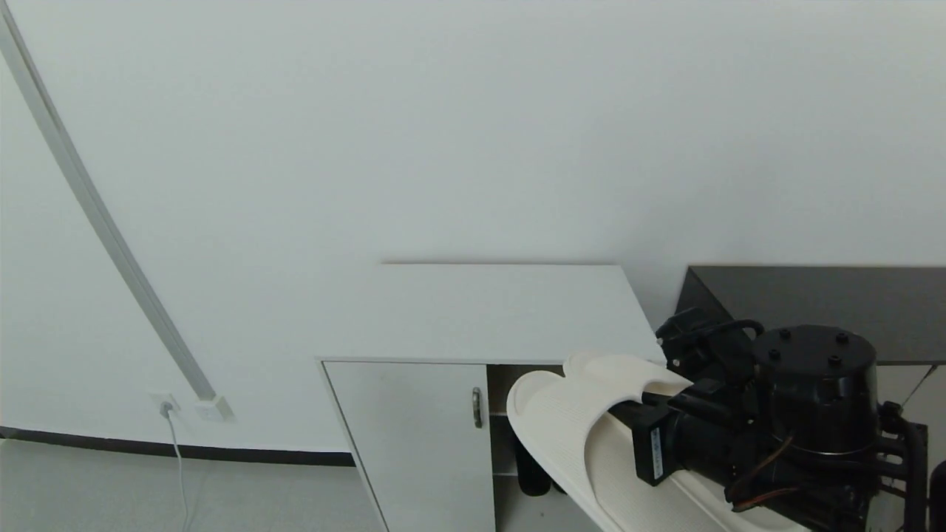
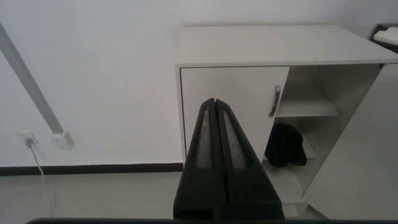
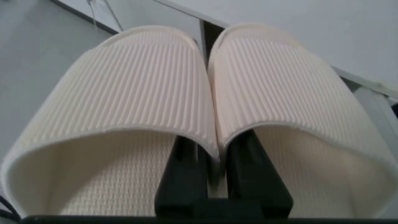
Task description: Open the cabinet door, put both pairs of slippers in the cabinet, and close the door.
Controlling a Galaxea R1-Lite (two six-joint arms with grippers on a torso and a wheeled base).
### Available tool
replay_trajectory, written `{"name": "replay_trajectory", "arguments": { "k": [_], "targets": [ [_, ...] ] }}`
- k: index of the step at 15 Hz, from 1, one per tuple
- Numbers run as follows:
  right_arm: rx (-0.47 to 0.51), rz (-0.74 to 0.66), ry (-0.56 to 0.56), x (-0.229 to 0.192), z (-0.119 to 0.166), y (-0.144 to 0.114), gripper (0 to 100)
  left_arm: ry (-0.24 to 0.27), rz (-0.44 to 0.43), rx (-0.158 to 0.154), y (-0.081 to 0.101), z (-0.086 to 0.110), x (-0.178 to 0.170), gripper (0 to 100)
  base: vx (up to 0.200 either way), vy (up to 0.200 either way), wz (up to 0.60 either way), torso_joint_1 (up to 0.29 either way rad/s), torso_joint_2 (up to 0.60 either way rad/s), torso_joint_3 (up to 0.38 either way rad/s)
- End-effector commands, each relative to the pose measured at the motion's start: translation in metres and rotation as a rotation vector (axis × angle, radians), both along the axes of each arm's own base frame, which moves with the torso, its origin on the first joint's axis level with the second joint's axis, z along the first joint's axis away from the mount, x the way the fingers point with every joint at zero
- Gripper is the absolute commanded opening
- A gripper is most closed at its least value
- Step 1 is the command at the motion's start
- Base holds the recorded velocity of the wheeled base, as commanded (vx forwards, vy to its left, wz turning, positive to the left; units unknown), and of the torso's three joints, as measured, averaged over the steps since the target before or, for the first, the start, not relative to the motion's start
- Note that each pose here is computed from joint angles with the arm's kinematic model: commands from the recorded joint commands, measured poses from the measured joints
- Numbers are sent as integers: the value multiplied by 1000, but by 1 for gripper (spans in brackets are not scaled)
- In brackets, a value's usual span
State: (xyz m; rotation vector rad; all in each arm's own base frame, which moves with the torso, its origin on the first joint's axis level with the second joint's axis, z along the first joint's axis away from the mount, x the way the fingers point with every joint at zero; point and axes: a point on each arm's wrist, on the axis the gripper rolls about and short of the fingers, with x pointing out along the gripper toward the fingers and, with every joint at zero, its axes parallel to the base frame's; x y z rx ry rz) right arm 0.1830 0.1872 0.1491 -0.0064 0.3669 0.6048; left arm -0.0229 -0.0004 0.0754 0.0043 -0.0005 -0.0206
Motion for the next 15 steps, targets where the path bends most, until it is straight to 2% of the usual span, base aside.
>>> {"name": "replay_trajectory", "arguments": {
  "k": [1, 4, 15],
  "targets": [
    [-5, 4, 3, 0, -1, 1, 0, 2, -1, 0, 0, 0, 0, 0, 0, 0, 0, 0, 0, 0],
    [-14, 9, 5, 0, -4, 1, 0, 2, -1, 0, 0, 0, 0, 0, 0, 0, -600, 1, -1, 6],
    [-26, 30, 7, -3, -6, 6, 0, 2, -1, 0, 0, 0, 0, 0, 0, 0, 0, -19, 45, 24]
  ]
}}
